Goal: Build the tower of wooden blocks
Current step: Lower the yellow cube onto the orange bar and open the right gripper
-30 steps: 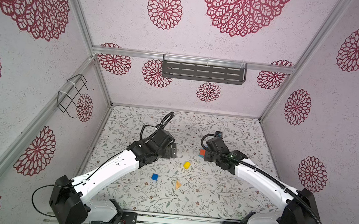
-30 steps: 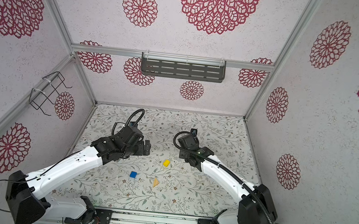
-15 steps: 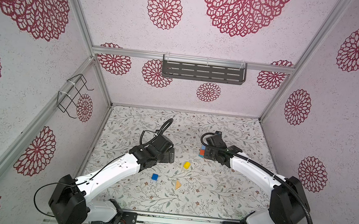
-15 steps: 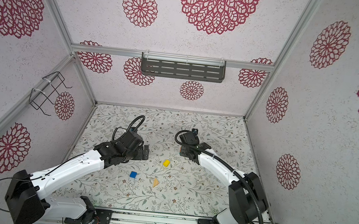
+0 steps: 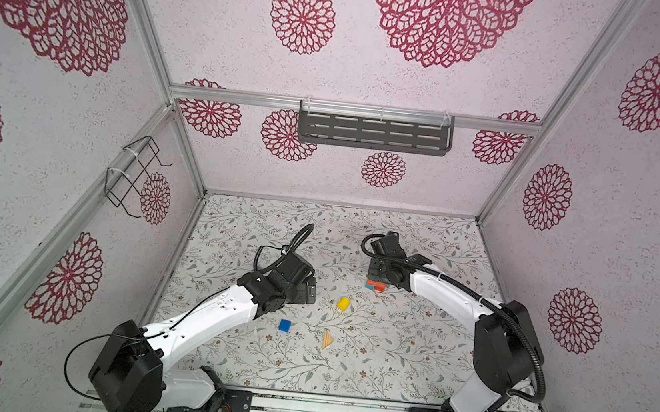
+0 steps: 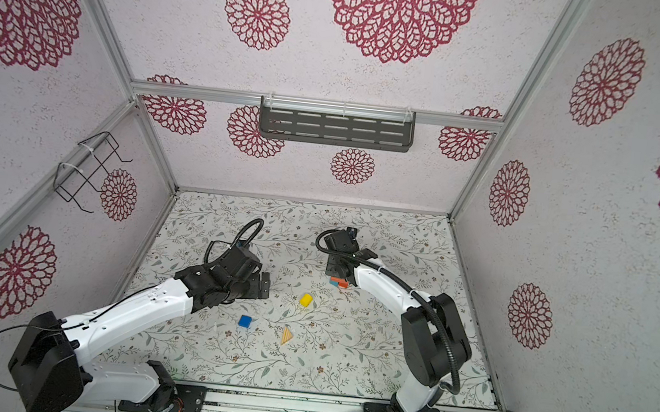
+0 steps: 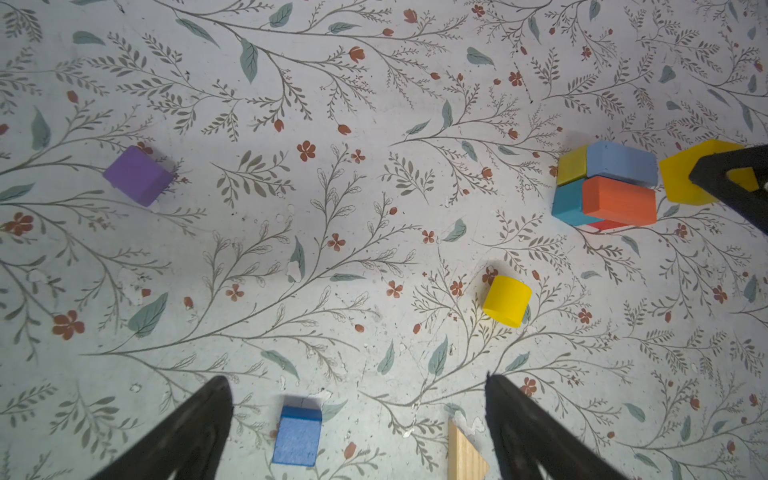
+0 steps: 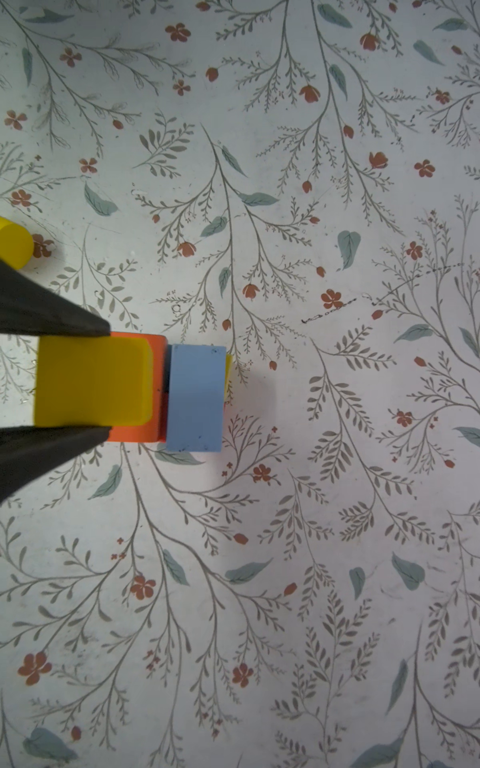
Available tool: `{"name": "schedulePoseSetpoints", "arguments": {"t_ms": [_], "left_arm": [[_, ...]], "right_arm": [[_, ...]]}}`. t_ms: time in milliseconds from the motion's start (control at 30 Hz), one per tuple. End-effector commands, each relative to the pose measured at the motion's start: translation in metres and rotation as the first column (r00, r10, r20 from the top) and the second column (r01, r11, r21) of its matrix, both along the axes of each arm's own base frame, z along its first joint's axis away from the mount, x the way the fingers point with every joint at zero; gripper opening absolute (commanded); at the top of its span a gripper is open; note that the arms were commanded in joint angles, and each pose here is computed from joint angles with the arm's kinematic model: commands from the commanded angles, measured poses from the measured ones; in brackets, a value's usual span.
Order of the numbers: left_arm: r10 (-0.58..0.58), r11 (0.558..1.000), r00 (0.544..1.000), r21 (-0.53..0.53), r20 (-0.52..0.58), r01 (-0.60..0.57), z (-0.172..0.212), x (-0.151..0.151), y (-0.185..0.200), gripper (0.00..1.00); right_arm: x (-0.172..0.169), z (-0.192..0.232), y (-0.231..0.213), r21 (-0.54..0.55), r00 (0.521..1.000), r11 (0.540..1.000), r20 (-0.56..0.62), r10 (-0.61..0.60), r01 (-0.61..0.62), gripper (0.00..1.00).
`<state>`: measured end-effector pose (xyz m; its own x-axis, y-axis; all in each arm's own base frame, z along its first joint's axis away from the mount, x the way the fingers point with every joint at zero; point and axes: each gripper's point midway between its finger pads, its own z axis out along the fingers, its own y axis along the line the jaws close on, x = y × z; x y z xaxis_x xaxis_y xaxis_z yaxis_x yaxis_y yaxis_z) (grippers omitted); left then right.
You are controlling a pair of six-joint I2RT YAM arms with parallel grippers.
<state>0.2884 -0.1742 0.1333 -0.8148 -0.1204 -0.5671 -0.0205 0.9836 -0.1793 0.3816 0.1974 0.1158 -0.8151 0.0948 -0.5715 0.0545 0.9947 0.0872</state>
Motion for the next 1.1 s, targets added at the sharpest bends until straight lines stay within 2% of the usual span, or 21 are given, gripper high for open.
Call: {"name": "schedulePoseSetpoints", "arguments": {"t_ms": [0,800,967,1067], "left_arm": [[0.01,1.0,1.0,-0.022,0.021,-0.01,0.004,0.002,0.004,0.97],[0.006,1.0,1.0,-0.025,-0.007,-0.006,-0.005,0.008,0.009,0.97],[0.01,1.0,1.0,-0.027,-0.012,-0.01,-0.006,0.008,0.01,0.97],[0.009,1.0,1.0,-0.026,-0.013,-0.009,-0.006,0.008,0.01,0.97]], "right_arm": [[0.011,0.009,0.002,0.003,1.0,1.0,0.018,0.009,-0.01,0.3],[0.016,-0.012,0.0,-0.037,1.0,0.999,-0.015,0.01,-0.011,0.33],[0.016,-0.015,0.001,-0.033,1.0,0.999,-0.02,0.01,-0.01,0.39],[0.016,-0.015,0.001,-0.029,1.0,1.0,-0.021,0.011,-0.012,0.47]]}}
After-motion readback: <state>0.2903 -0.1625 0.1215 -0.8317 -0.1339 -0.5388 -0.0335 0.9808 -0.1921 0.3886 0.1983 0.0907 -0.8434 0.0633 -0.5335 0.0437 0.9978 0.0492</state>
